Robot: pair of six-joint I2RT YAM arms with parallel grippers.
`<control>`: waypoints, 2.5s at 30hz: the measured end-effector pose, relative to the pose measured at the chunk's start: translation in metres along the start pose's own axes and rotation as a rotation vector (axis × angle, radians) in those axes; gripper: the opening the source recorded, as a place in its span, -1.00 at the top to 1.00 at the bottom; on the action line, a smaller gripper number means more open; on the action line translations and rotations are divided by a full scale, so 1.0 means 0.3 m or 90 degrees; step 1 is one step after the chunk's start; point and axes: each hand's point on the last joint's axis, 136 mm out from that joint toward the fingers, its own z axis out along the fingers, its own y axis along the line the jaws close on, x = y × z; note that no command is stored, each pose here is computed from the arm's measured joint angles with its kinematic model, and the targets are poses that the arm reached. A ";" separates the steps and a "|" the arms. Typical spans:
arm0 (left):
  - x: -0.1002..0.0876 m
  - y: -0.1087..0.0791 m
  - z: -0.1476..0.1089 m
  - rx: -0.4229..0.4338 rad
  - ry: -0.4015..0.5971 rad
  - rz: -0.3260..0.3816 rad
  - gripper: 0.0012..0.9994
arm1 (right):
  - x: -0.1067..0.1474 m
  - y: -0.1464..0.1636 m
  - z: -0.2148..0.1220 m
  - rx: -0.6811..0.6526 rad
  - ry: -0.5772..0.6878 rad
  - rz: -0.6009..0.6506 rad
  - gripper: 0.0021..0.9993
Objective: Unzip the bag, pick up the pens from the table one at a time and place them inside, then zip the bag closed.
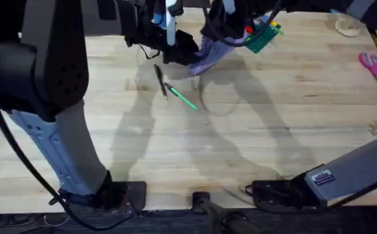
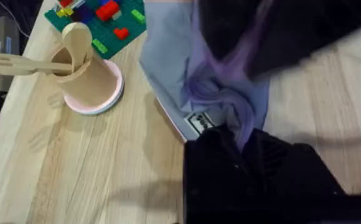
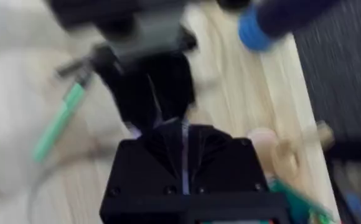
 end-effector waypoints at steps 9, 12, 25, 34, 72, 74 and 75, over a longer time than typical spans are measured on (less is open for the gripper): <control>-0.054 -0.030 0.035 0.025 -0.031 0.024 0.92 | -0.200 0.108 -0.017 -0.062 -0.111 -0.054 0.82; -0.054 -0.032 0.035 0.026 -0.031 0.025 0.92 | -0.203 0.101 -0.020 -0.058 -0.115 -0.057 0.50; -0.054 -0.033 0.037 0.026 -0.030 0.026 0.92 | -0.158 0.126 -0.030 -0.058 -0.054 -0.044 -0.20; -0.054 -0.033 0.037 0.026 -0.029 0.026 0.92 | -0.046 0.096 -0.055 -0.054 0.005 0.003 -0.54; -0.054 -0.033 0.038 0.026 -0.029 0.026 0.92 | 0.283 0.027 -0.370 0.317 0.206 0.940 -0.99; -0.054 -0.033 0.038 0.027 -0.029 0.026 0.92 | 0.282 0.030 -0.369 0.322 0.210 0.934 -0.99; -0.054 -0.033 0.038 0.027 -0.029 0.026 0.92 | 0.284 0.033 -0.370 0.328 0.216 0.930 -0.99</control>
